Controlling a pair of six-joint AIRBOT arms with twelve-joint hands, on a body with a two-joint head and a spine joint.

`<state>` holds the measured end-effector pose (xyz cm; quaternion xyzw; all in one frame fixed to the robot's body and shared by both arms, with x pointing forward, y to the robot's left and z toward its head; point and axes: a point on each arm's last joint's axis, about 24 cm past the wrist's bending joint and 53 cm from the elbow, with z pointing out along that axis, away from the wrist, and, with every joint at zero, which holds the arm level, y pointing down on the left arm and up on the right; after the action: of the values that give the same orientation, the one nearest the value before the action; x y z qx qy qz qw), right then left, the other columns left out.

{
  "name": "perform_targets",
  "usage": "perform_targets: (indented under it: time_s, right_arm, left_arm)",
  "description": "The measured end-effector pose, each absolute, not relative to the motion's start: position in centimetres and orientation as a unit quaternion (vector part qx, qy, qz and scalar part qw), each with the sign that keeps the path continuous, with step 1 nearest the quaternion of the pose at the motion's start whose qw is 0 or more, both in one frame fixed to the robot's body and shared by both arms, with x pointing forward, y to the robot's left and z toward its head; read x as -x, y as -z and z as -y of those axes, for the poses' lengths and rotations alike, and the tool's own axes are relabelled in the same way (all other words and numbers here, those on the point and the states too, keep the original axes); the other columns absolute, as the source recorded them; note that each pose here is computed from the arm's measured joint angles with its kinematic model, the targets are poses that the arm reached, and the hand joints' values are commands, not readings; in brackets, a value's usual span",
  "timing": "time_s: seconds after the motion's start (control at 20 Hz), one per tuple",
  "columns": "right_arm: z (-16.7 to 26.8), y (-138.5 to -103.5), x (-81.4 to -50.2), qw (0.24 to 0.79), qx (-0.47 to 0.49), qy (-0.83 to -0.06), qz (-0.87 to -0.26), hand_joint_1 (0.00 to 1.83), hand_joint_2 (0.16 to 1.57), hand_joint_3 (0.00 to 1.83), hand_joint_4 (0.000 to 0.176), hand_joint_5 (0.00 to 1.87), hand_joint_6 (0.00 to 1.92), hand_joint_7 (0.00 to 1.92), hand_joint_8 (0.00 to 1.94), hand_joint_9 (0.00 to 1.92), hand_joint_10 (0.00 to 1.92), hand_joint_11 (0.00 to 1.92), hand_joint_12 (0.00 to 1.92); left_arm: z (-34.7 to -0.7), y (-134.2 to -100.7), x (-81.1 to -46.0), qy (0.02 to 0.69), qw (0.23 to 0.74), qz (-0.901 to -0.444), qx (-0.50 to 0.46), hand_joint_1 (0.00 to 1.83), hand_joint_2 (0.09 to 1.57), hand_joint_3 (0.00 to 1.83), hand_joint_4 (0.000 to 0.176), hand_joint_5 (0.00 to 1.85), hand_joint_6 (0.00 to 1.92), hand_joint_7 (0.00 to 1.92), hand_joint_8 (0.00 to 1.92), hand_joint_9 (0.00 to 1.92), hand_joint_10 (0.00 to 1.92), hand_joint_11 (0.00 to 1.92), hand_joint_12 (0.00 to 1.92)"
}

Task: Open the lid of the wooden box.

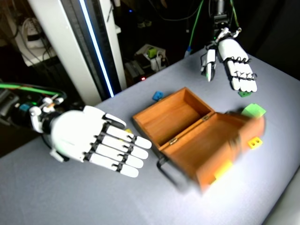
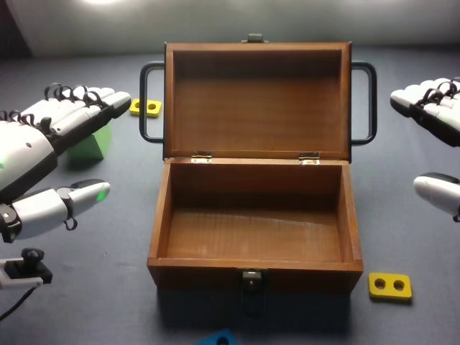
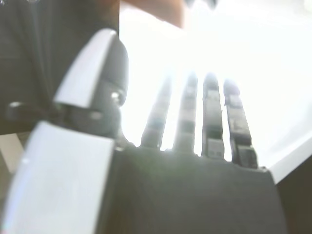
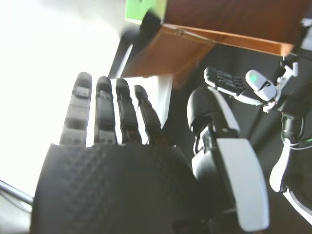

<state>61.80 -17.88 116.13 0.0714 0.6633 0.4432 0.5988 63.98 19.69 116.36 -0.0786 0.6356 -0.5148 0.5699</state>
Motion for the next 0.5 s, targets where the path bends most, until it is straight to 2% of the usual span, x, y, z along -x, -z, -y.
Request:
perform_targets:
  time_s: [0.15,0.2,0.25,0.35,0.4,0.45,0.5]
  right_arm:
    - [17.9,-116.1,-61.8,0.599,-0.073,-0.443,-0.663,0.54,1.5,0.0,0.0,0.0,0.0,0.0,0.0,0.0,0.0,0.0,0.0]
    - [17.8,-116.2,-61.7,0.599,-0.073,-0.445,-0.661,0.59,1.5,0.0,0.0,0.0,0.0,0.0,0.0,0.0,0.0,0.0,0.0]
    - [17.9,-116.5,-61.7,0.601,-0.074,-0.446,-0.659,0.55,1.5,0.0,0.0,0.0,0.0,0.0,0.0,0.0,0.0,0.0,0.0]
    - [18.1,-117.2,-61.4,0.607,-0.073,-0.448,-0.653,0.52,1.5,0.0,0.02,0.0,0.0,0.0,0.0,0.0,0.0,0.01,0.01]
    - [18.2,-118.0,-61.2,0.616,-0.068,-0.448,-0.644,0.49,1.49,0.0,0.009,0.0,0.0,0.0,0.0,0.0,0.0,0.0,0.26]
    - [18.4,-118.9,-60.9,0.626,-0.064,-0.448,-0.635,0.43,1.49,0.0,0.007,0.0,0.0,0.0,0.0,0.0,0.0,0.0,0.32]
    - [18.5,-119.6,-60.6,0.634,-0.061,-0.45,-0.626,0.39,1.49,0.0,0.0,0.0,0.0,0.0,0.0,0.0,0.0,0.0,0.26]
  left_arm:
    - [-20.0,-117.0,-64.0,0.52,0.578,-0.623,0.085,0.52,1.43,0.0,0.0,0.03,0.0,0.0,0.0,0.0,0.0,0.0,0.08]
    - [-20.0,-117.3,-63.8,0.525,0.58,-0.617,0.085,0.62,1.42,0.0,0.003,0.01,0.0,0.0,0.0,0.0,0.0,0.0,0.01]
    - [-20.0,-117.4,-63.6,0.528,0.581,-0.613,0.087,0.66,1.41,0.0,0.0,0.0,0.0,0.0,0.0,0.0,0.0,0.01,0.01]
    - [-20.0,-117.6,-63.2,0.533,0.584,-0.606,0.086,0.59,1.41,0.0,0.0,0.0,0.0,0.0,0.0,0.0,0.0,0.0,0.0]
    - [-20.1,-117.9,-63.1,0.535,0.588,-0.6,0.089,0.53,1.42,0.0,0.0,0.0,0.0,0.0,0.0,0.0,0.0,0.0,0.0]
    - [-20.2,-118.3,-63.0,0.537,0.593,-0.593,0.088,0.45,1.42,0.01,0.012,0.0,0.0,0.0,0.0,0.0,0.0,0.0,0.0]
    - [-20.2,-118.7,-62.8,0.542,0.596,-0.586,0.088,0.31,1.42,0.01,0.031,0.0,0.0,0.0,0.0,0.0,0.0,0.0,0.0]
